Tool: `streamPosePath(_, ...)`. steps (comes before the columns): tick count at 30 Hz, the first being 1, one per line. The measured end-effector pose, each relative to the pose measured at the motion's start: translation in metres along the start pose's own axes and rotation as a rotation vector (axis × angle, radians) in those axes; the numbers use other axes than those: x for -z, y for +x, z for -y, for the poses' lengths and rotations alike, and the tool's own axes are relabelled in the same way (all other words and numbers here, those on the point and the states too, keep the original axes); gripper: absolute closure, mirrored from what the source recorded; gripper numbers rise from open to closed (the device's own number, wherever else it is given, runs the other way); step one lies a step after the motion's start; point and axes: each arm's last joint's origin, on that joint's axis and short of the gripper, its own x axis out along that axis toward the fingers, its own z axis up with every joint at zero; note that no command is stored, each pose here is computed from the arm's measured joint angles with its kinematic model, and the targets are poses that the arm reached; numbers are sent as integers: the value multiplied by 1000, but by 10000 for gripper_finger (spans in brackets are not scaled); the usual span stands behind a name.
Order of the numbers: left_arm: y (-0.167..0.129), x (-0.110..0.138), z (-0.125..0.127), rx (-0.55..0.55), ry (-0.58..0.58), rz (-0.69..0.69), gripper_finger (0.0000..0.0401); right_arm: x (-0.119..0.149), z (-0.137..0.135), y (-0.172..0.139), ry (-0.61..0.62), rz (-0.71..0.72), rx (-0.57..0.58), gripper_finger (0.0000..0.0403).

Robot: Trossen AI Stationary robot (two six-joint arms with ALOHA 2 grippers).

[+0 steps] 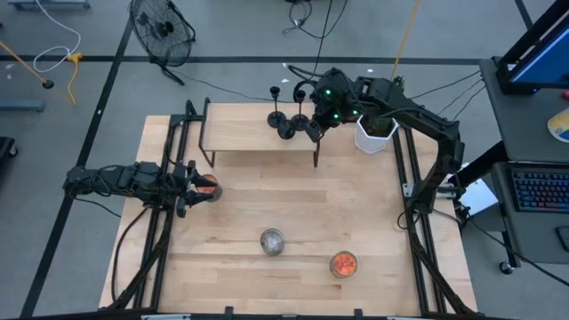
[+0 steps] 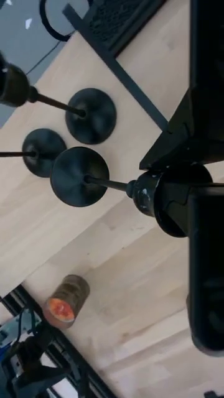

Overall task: Pick & Place candle stick holders
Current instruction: Put the black candle holder on the shelf

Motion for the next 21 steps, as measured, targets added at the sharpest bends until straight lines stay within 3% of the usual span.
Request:
streamPosePath(9, 0, -3, 1, 9, 21, 33, 201, -2, 4, 16, -69, -36, 19, 384)
streamPosePath(21, 0, -3, 1, 8, 17, 31, 201, -3, 4, 12, -96, -22, 15, 385)
